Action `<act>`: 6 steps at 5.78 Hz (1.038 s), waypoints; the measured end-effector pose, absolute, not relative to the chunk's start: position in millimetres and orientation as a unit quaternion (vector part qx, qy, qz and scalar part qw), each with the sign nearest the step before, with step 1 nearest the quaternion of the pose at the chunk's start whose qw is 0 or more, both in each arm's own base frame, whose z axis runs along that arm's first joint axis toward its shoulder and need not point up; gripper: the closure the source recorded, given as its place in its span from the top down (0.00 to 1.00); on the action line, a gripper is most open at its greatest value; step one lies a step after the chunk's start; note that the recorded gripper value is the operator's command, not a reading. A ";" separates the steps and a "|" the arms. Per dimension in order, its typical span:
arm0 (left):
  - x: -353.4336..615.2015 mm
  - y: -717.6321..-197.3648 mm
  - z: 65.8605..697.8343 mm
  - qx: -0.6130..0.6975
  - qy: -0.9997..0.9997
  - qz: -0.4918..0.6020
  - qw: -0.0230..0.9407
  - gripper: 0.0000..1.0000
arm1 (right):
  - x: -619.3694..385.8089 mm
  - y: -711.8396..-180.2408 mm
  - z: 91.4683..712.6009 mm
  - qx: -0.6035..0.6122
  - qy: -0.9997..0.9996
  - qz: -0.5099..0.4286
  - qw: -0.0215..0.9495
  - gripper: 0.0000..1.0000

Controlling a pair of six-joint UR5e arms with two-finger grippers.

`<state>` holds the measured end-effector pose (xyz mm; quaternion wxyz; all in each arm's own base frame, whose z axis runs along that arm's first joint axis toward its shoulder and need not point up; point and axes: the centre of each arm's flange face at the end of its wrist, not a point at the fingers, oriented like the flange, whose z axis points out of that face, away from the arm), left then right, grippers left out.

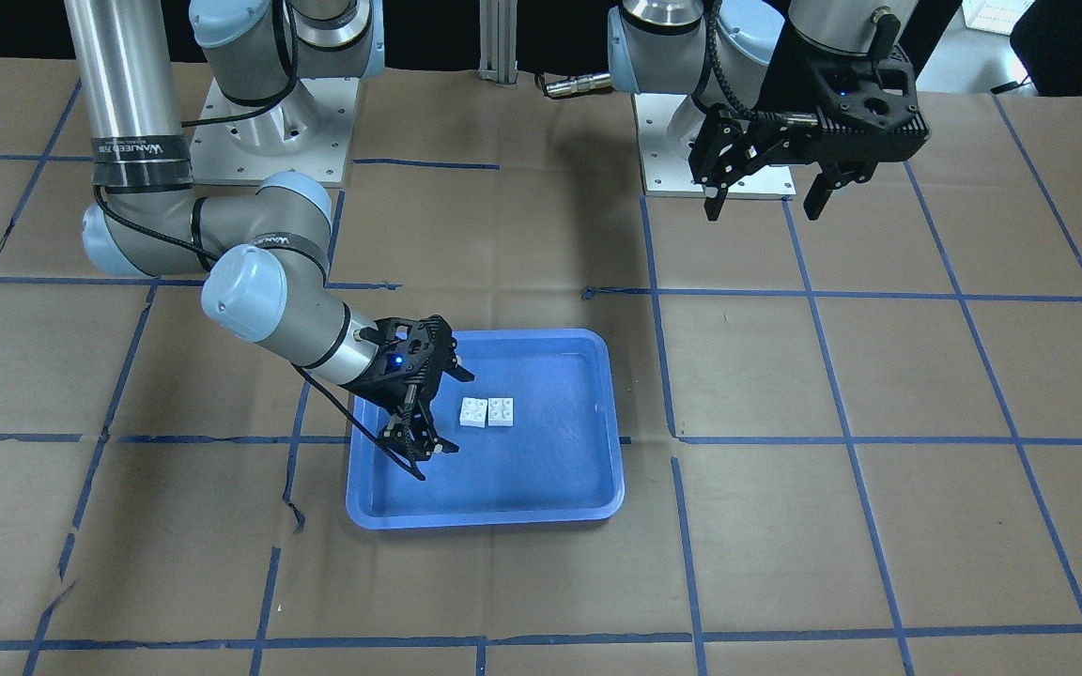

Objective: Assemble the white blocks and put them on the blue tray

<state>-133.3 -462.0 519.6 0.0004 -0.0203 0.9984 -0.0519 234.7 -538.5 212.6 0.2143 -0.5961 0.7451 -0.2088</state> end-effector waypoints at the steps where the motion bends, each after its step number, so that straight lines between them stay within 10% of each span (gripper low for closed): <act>1: -133.1 -460.6 520.1 -0.020 0.998 -0.052 0.001 0.99 | 226.0 -536.6 242.6 -0.575 0.774 -0.182 0.192 1.00; 6: -132.1 -459.3 520.7 -0.021 0.998 -0.053 0.001 0.99 | 156.5 -527.4 402.6 -0.155 0.986 -0.058 -0.001 1.00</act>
